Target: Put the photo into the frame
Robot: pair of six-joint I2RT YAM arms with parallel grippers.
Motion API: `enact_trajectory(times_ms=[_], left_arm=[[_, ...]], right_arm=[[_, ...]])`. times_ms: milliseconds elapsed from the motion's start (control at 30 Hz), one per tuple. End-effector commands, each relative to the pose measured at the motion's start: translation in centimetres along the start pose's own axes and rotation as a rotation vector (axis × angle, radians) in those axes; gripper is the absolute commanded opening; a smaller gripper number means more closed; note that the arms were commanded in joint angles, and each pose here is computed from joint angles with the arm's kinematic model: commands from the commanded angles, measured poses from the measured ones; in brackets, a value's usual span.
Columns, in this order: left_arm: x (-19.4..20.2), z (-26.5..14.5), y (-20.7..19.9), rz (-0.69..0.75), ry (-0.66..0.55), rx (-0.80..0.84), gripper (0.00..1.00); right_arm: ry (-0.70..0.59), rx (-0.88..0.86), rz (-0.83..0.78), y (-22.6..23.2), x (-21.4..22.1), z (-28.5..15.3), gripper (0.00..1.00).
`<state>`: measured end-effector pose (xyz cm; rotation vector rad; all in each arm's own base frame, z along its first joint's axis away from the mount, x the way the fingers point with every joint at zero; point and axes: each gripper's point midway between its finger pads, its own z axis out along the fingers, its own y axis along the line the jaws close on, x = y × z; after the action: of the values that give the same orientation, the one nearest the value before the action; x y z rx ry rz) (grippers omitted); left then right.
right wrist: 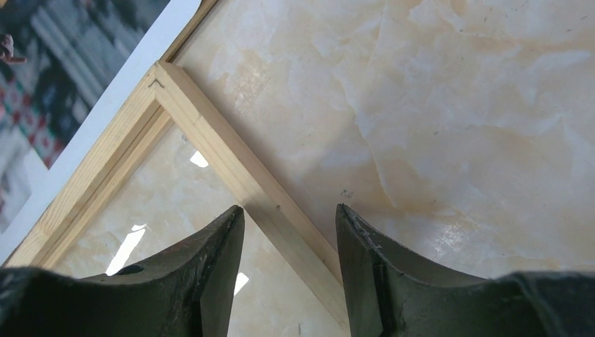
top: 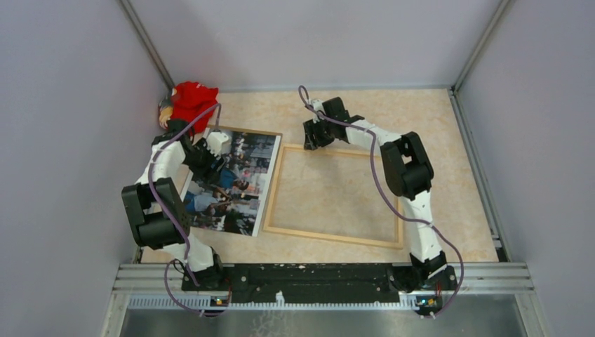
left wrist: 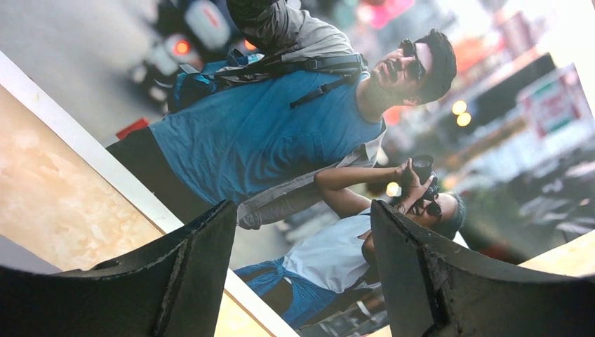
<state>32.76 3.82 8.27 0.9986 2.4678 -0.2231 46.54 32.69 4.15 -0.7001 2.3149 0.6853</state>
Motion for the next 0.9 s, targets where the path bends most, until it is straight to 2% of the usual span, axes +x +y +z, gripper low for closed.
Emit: enact_trajectory(times_ms=[0, 267, 667, 867], left_arm=[[-1.0, -1.0, 0.8, -0.003, -0.018, -0.029, 0.77], [-0.4, -0.5, 0.9, -0.009, -0.001, -0.033, 0.77], [0.0, -0.3, 0.8, -0.009, 0.004, -0.039, 0.77], [0.3, -0.1, 0.3, -0.015, 0.003, -0.023, 0.77]], right_arm=[[-0.059, -0.025, -0.074, 1.1, -2.5, -2.7, 0.52], [-0.04, 0.005, -0.11, 0.4, -1.8, -3.0, 0.47], [-0.09, 0.126, -0.007, -3.0, -2.2, -3.9, 0.15], [-0.162, 0.258, 0.035, -6.8, -2.5, -7.2, 0.14]])
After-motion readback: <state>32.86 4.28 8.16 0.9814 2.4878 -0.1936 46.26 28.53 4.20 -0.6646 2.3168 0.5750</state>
